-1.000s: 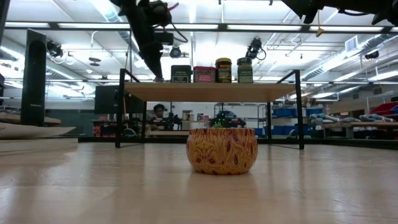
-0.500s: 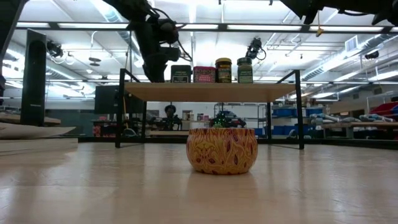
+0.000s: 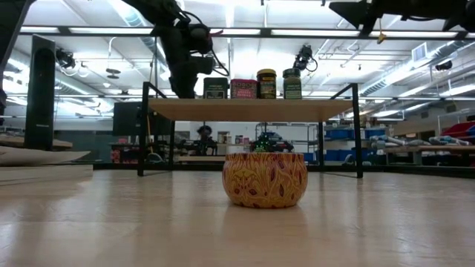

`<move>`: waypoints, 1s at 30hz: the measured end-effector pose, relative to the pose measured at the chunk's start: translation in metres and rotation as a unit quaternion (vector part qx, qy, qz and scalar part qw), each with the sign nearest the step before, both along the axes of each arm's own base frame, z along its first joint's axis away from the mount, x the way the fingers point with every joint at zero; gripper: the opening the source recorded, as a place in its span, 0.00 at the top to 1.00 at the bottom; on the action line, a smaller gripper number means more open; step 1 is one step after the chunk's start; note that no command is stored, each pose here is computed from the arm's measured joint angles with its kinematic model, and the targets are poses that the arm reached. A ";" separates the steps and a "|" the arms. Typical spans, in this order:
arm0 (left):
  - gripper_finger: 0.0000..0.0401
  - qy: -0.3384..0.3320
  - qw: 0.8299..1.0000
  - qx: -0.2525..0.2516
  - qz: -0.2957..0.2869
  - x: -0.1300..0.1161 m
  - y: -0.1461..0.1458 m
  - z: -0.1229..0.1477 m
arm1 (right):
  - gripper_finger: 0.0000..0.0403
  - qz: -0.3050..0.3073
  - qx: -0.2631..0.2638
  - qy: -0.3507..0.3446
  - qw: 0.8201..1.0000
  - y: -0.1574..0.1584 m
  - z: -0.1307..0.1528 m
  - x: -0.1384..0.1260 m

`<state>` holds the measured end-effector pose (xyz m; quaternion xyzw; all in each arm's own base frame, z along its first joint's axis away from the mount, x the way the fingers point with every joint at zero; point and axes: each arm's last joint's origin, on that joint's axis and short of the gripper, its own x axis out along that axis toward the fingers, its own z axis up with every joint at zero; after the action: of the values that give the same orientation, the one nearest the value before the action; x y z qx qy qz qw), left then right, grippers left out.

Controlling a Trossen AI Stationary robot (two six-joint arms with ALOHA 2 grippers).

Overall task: Shelf spices
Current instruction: Remove the brown seasoning bottle from the shelf

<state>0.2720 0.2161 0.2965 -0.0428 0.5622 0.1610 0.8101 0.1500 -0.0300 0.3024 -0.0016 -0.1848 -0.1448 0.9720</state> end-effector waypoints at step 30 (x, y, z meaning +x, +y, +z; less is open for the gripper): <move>0.56 -0.046 0.991 -0.021 -0.124 0.021 -0.214 0.056 | 0.08 0.076 0.026 -0.023 0.997 0.012 0.001 0.007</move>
<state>0.2930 0.0016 0.3528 0.0032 0.5286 0.0450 0.8477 0.1571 -0.0176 0.3034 0.0408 -0.2026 -0.0753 0.9755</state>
